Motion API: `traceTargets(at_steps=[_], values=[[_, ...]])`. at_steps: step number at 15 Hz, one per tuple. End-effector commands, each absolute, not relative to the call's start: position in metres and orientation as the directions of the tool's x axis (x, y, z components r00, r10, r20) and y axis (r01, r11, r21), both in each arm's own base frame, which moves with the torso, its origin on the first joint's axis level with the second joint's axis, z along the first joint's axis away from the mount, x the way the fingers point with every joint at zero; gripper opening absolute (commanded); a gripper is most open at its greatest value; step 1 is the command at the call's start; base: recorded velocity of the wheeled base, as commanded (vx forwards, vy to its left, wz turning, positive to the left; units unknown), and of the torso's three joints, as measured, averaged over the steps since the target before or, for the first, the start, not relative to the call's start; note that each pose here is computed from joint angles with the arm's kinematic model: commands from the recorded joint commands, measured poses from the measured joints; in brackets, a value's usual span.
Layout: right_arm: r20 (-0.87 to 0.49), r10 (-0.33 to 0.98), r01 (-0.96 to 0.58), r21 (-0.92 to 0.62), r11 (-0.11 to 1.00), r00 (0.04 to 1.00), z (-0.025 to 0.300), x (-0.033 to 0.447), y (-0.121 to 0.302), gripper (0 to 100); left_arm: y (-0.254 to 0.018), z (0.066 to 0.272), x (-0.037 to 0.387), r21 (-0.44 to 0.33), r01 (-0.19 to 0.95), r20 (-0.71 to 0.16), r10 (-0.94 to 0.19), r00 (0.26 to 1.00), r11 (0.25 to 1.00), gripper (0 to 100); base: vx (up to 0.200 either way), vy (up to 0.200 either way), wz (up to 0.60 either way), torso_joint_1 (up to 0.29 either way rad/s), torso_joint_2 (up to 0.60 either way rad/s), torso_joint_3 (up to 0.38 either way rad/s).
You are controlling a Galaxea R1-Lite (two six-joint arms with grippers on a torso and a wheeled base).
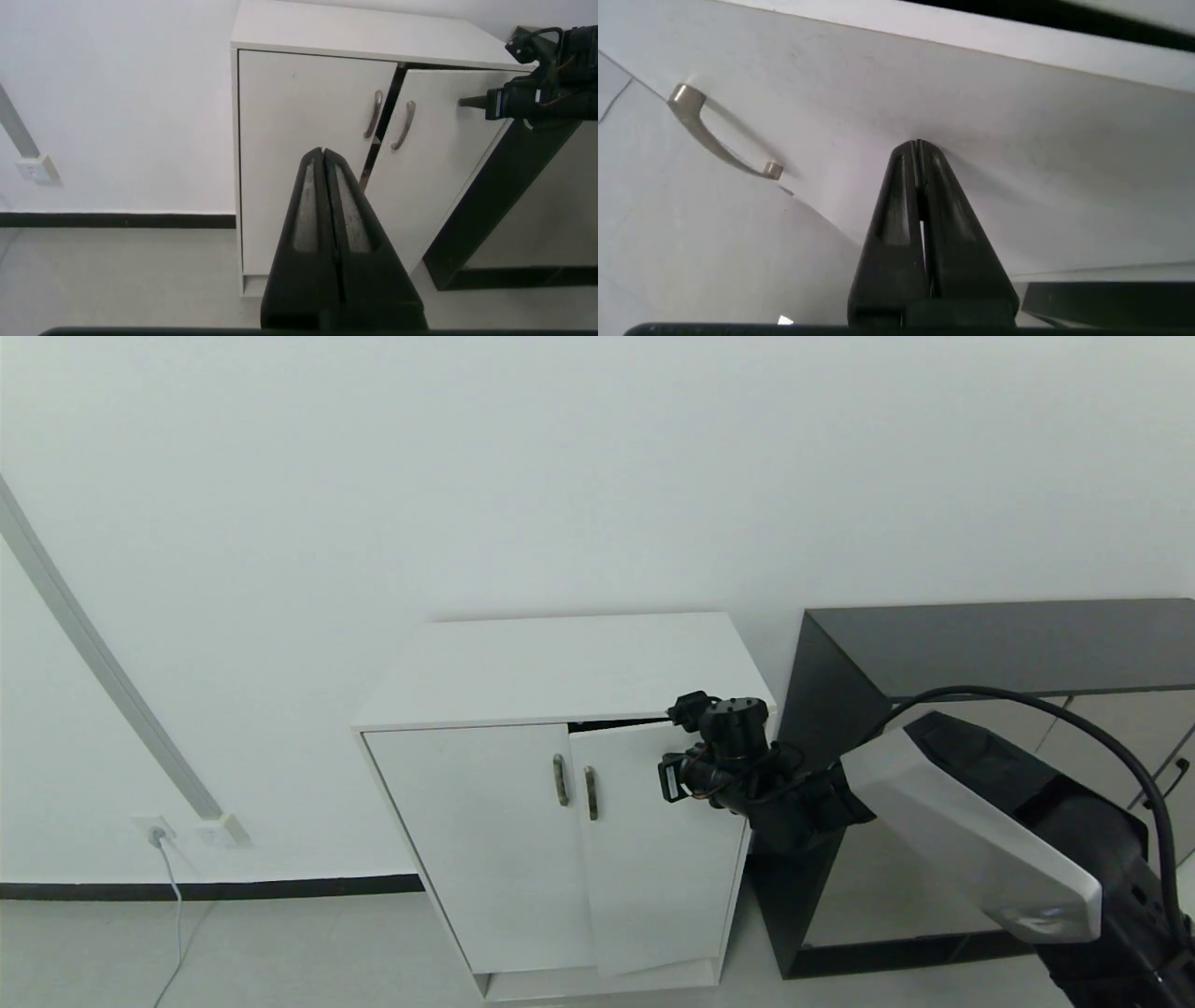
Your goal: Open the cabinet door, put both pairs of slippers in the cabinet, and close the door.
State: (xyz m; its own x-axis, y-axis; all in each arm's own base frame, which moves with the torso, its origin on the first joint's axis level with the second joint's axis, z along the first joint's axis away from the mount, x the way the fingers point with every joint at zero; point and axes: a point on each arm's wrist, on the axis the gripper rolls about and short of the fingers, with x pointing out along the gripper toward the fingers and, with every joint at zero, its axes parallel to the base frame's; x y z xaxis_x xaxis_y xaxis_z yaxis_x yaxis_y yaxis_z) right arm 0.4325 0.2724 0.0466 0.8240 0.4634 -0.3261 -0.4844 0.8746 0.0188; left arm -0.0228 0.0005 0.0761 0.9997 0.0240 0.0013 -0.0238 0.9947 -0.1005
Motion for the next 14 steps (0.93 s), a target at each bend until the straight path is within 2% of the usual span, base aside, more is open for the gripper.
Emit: traceTargets(at_steps=[1, 14], values=[[-0.334, 0.461, -0.483, 0.018, 0.875, 0.822, 0.043, 0.436, 0.274, 0, 0.0, 0.076, -0.023, -0.101, -0.024, 0.002, 0.025, 1.0, 0.995, 0, 0.0, 0.0, 0.0, 0.0, 0.0, 0.0], [-0.31, 0.454, -0.475, 0.009, 0.88, 0.835, 0.047, 0.447, 0.273, 0, 0.0, 0.076, -0.023, -0.101, -0.024, 0.002, 0.025, 1.0, 0.995, 0, 0.0, 0.0, 0.0, 0.0, 0.0, 0.0]])
